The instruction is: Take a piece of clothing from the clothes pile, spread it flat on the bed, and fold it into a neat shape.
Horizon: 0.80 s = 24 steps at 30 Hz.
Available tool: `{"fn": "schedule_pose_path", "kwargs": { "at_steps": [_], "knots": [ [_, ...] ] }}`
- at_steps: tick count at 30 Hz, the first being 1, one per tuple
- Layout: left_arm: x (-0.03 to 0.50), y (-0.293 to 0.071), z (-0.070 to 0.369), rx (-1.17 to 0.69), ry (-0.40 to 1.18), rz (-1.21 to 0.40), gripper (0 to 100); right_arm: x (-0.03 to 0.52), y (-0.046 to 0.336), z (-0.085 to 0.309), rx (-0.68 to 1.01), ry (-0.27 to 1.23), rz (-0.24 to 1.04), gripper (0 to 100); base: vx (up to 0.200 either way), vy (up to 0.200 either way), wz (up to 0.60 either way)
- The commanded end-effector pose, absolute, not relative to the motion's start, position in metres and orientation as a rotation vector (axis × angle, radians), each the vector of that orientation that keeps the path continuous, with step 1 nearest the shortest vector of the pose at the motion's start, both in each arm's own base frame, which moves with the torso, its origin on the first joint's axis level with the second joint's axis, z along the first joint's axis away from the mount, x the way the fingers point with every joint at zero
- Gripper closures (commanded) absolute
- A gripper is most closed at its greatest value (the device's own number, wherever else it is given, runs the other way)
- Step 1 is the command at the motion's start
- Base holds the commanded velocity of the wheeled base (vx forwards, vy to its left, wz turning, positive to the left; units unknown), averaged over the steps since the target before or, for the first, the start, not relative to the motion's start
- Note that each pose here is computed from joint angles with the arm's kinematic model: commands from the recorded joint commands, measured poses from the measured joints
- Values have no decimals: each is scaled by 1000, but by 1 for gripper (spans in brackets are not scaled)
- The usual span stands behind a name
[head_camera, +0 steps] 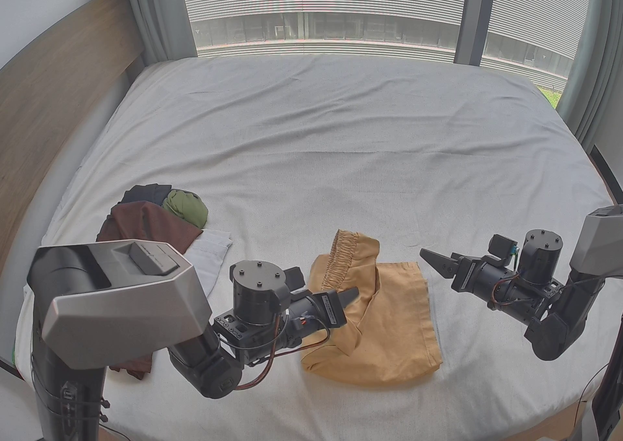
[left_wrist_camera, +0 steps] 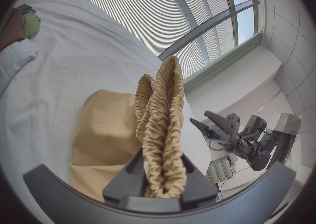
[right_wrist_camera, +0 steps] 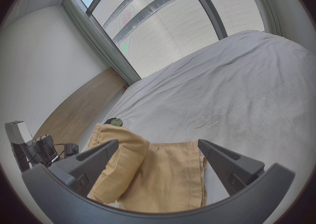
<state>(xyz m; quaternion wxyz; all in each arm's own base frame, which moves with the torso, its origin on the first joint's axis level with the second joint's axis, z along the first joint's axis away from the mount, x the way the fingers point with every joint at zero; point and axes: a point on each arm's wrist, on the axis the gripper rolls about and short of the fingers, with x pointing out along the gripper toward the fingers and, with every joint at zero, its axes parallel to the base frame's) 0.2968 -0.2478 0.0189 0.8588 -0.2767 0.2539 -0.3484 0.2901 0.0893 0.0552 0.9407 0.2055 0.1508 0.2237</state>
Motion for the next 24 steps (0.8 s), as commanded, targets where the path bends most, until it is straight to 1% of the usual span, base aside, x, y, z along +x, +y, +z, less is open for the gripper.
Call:
{"fn": "schedule_pose_path", "kwargs": {
  "at_steps": [1,13,24],
  "knots": [
    [291,-254,7,-566,572,-738,100,290,89,56,420,306,456,0,0,0,0],
    [286,-260,-6,-550,599,-735,100,290,89,56,420,304,457,0,0,0,0],
    [284,-267,-4,-549,589,-756,100,290,89,55,420,306,456,0,0,0,0]
  ]
}}
